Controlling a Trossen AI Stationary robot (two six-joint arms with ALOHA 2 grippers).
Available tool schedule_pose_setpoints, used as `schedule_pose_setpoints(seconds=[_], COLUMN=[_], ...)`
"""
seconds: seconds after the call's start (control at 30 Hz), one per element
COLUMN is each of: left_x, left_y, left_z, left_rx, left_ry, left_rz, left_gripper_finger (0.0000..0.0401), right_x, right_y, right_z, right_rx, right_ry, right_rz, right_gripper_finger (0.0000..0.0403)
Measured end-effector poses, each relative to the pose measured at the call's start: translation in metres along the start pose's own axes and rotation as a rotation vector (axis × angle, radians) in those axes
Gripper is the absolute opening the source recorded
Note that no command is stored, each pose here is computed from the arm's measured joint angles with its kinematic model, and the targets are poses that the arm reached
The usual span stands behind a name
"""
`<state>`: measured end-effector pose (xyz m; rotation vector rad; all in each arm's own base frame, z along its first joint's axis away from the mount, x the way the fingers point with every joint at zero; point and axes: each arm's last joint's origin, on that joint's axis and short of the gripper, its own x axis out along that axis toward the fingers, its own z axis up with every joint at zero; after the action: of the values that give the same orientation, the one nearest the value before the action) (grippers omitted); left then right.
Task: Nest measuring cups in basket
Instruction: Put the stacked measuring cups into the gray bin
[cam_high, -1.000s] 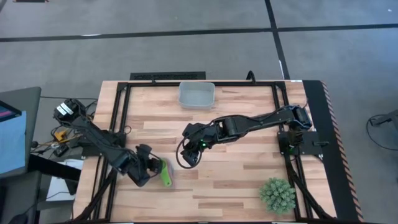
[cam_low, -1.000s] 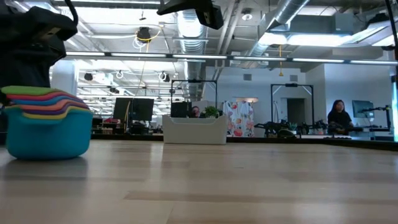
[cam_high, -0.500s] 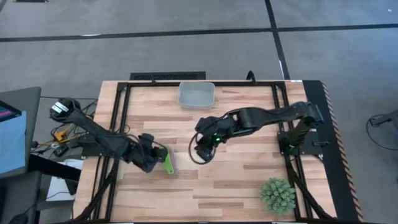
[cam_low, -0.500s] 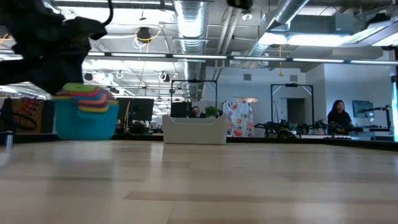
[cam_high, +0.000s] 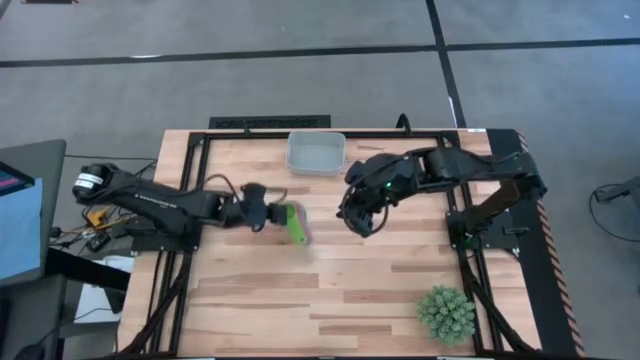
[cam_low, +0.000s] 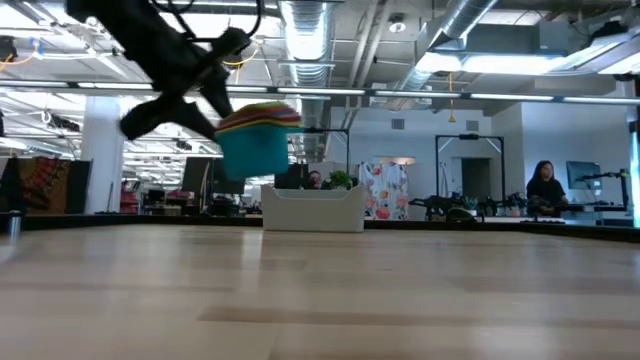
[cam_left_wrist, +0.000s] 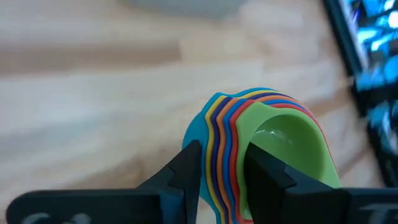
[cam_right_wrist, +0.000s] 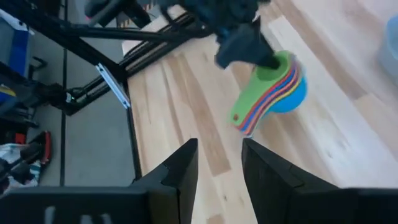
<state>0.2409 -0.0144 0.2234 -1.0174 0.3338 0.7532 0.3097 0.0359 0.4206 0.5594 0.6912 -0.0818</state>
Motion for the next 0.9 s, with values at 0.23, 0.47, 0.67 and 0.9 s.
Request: schedule_pose_setpoints(seconds=[0.23,0.47,0.67,0.9], left_x=[0.018,0.028,0.032,0.049], left_y=[0.003,0.013,0.031,0.039], left_z=[0.048,0.093,0.128,0.153], left_rx=[-0.073,-0.095,-0.104,-0.096], left_ry=[-0.17,-0.29,-0.359,-0.386], left_rz=[-0.023,-0.057,-0.031,-0.031], left_gripper_finger=[0.0087,0.0087,0.0087,0.0087], right_x=[-0.015,-0.018,-0.017,-0.026], right_y=[-0.012,-0.03,-0.057,-0.087], right_z=[0.0,0.012,0.025,0.04], right_rx=[-0.045,-0.056,-0.003,0.04], right_ry=[0.018,-0.014,-0.025,-0.05], right_rz=[-0.046,-0.094,-0.164,-0.186], right_gripper_finger=[0.0145,0.0152,0.0154,0.0149])
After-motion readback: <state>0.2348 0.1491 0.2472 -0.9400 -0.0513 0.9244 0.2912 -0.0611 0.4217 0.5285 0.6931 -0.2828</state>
